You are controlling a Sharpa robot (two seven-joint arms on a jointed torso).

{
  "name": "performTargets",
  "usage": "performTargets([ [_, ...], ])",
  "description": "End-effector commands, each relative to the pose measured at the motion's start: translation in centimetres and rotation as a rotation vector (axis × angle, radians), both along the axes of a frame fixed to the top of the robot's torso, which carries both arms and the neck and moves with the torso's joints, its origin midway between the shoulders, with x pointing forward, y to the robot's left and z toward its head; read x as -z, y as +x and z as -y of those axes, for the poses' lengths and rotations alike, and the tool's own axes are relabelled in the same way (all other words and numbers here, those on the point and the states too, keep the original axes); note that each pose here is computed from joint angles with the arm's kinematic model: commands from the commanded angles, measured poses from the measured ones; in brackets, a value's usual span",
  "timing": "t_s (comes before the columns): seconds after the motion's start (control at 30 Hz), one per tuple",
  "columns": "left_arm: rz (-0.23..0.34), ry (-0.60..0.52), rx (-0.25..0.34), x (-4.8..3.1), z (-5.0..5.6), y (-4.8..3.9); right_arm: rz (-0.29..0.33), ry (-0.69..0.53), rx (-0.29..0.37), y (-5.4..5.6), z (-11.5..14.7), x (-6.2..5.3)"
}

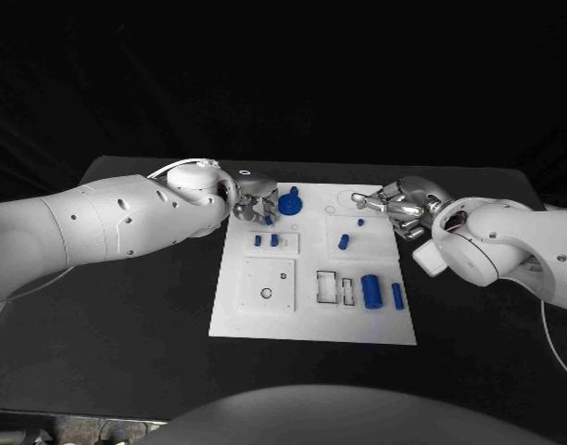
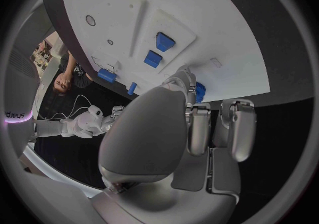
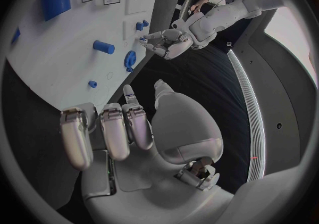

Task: Assemble the parts on the task board

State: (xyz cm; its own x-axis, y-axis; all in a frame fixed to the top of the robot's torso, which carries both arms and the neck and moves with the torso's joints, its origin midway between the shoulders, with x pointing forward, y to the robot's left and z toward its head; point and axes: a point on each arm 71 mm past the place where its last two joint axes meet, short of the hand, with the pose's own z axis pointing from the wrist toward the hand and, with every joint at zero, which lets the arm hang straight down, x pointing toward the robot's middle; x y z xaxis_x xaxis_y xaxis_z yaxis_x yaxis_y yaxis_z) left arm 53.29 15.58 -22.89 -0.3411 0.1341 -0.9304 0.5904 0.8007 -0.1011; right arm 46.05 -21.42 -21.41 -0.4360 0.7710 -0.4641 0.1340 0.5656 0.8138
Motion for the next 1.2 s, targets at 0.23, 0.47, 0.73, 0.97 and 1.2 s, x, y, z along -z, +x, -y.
performTargets([
  [0.23,-0.039,0.015,0.026,0.56,0.45,-0.35,-0.006,0.0,-0.017,-0.08,-0.21,0.05],
  [0.47,-0.043,0.016,0.033,0.59,0.62,-0.32,-0.006,0.0,-0.017,-0.07,-0.2,0.05],
  [0.73,-0.056,0.021,0.038,0.68,0.85,-0.33,-0.006,0.0,-0.017,-0.07,-0.23,0.05],
  [0.97,-0.063,0.028,0.035,0.75,0.85,-0.33,-0.005,0.0,-0.016,-0.07,-0.18,0.04],
  [1.2,-0.072,0.032,0.04,0.81,0.89,-0.38,-0.004,0.0,-0.015,-0.06,-0.19,0.04],
])
